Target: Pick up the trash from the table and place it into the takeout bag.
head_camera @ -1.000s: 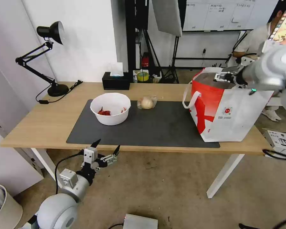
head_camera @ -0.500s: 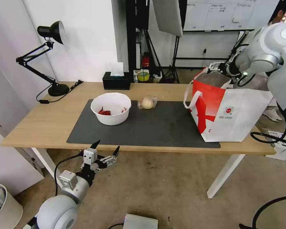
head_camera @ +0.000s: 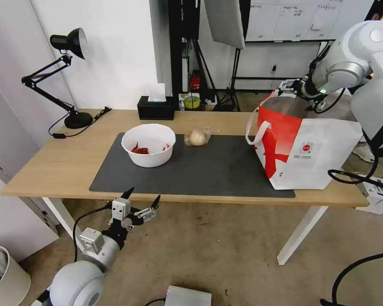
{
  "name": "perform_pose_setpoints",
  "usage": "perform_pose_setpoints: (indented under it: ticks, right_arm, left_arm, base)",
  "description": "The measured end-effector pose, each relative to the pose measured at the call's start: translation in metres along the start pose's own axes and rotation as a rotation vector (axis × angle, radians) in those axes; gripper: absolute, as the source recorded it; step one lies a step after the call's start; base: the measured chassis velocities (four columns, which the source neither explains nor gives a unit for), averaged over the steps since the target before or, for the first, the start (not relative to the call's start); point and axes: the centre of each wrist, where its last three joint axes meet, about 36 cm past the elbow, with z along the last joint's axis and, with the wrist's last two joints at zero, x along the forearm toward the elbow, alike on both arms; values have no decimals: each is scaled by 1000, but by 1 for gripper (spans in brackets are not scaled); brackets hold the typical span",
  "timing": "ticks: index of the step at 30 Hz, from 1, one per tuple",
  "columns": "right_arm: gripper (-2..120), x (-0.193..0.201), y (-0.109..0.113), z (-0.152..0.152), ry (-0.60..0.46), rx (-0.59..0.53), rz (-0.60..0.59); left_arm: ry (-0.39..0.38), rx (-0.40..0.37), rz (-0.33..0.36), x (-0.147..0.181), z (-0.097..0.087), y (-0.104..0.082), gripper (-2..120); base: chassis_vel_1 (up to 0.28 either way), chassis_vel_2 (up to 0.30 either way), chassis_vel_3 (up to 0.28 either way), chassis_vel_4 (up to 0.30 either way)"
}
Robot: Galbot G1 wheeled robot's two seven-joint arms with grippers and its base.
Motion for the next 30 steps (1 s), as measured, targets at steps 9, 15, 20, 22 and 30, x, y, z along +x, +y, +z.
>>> perform_pose_setpoints:
  ticks: [9,15,20,22,30]
  right_arm:
    - [100,-1,-13,34,-217,134,-71]
    - [100,-9,-39,58,-386,223,-228]
    - [100,-18,-72,79,-573,349,-458]
    - [100,-19,-86,86,-625,391,-554]
    - [100,-21,-115,105,-682,490,-786]
  left_arm:
    - [-6,-1,0,1,-1,-1,100]
    - [-13,-3,-2,1,-4,0,100]
    - [-15,-6,0,1,-5,0,100]
    - [-16,-7,7,0,-5,-1,100]
    - [-15,-9,9,0,-5,-1,100]
  base:
    - [0,0,0,0]
    - [0,0,0,0]
    - [0,0,0,0]
    - [0,0,0,0]
    - [0,0,0,0]
